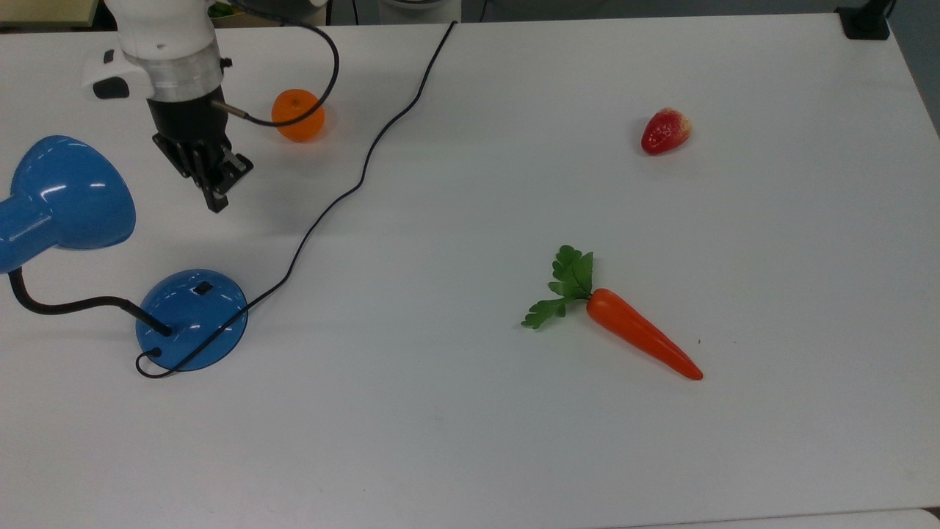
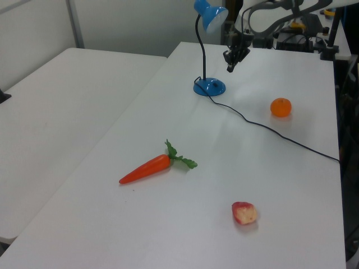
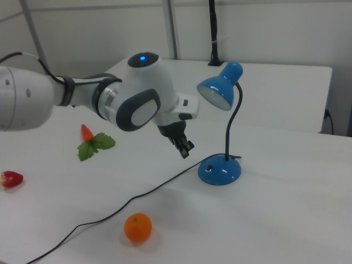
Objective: Turn off lamp
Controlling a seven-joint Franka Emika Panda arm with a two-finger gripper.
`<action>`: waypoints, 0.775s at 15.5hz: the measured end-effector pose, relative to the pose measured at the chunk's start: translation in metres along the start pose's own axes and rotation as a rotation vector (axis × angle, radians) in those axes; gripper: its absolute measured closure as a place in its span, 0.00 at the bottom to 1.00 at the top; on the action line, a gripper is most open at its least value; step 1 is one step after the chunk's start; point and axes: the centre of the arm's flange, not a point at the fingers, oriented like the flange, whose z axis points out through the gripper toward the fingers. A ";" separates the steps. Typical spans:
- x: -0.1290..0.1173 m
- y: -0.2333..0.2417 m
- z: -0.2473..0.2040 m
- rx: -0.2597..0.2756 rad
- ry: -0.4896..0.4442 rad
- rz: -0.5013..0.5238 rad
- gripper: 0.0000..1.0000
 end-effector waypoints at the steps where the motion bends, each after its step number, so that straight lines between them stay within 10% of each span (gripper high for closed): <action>1: -0.002 0.002 -0.008 0.000 -0.017 -0.016 0.99; 12: -0.040 0.005 -0.088 0.024 -0.198 -0.198 0.80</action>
